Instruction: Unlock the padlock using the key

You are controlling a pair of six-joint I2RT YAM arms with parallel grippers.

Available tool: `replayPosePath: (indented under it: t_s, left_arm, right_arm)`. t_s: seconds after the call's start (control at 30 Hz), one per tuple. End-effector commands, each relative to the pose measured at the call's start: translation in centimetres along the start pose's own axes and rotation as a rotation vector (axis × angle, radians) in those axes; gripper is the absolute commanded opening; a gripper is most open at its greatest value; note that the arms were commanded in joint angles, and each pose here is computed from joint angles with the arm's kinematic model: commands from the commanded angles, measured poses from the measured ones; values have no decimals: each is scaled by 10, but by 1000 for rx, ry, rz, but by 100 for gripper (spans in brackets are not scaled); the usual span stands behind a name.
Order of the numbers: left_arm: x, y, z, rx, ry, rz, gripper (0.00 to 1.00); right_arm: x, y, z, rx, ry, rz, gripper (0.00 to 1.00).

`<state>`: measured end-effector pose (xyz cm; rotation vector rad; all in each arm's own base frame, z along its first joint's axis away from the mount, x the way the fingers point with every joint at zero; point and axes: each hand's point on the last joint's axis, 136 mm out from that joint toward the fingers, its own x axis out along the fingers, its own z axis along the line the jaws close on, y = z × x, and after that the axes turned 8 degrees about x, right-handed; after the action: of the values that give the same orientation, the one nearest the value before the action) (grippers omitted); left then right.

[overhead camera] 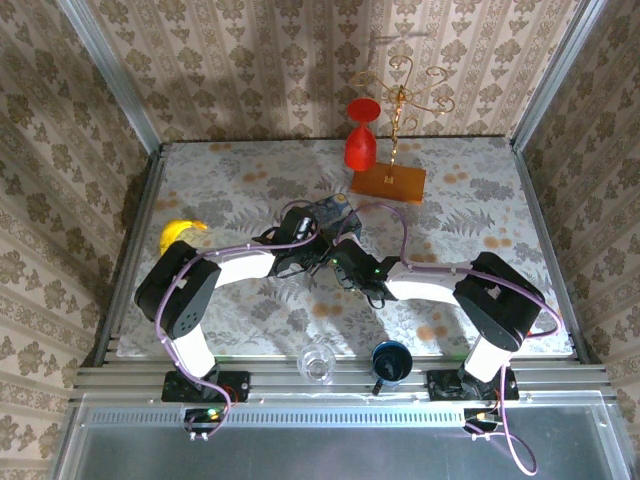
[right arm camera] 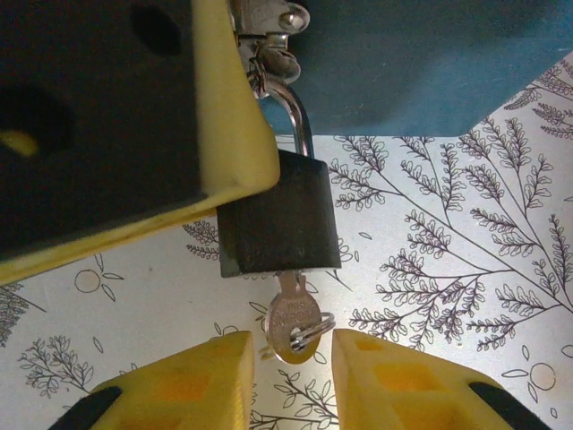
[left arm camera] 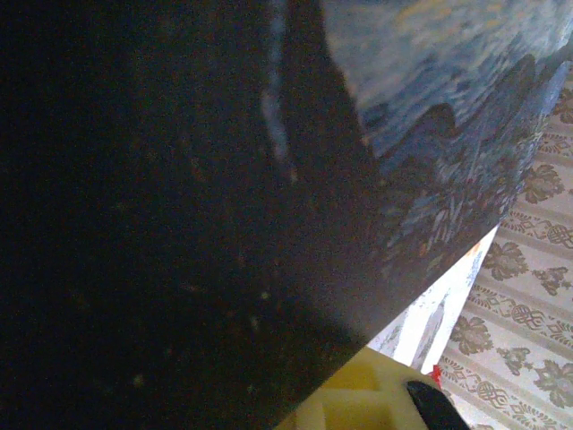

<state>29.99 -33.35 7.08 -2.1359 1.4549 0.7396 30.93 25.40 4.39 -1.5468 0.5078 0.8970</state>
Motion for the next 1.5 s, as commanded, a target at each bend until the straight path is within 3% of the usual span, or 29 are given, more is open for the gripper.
replayPosePath:
  t_s: [0.0, 0.5, 0.63, 0.83, 0.93, 1.1, 1.47]
  left_arm:
    - [-4, 1, -14, -12, 31, 28, 0]
    - [-2, 5, -13, -14, 26, 44, 0]
    - [-2, 5, -13, -16, 27, 46, 0]
    - [-3, 5, -14, -15, 31, 47, 0]
    - [-3, 5, -13, -16, 31, 47, 0]
    - [-3, 6, -13, -14, 34, 49, 0]
    - [-4, 8, -12, -11, 39, 55, 0]
  right_arm:
    - [-2, -13, 0, -12, 27, -46, 27]
    - [1, -27, -7, 9, 56, -77, 24]
    - [3, -28, -8, 14, 59, -76, 16]
    - [6, -23, -10, 27, 59, -63, 14]
    - [6, -21, -10, 35, 52, -58, 8]
    - [7, -20, -8, 96, -31, -47, 1]
    - [7, -23, -4, 265, -285, 21, 0]
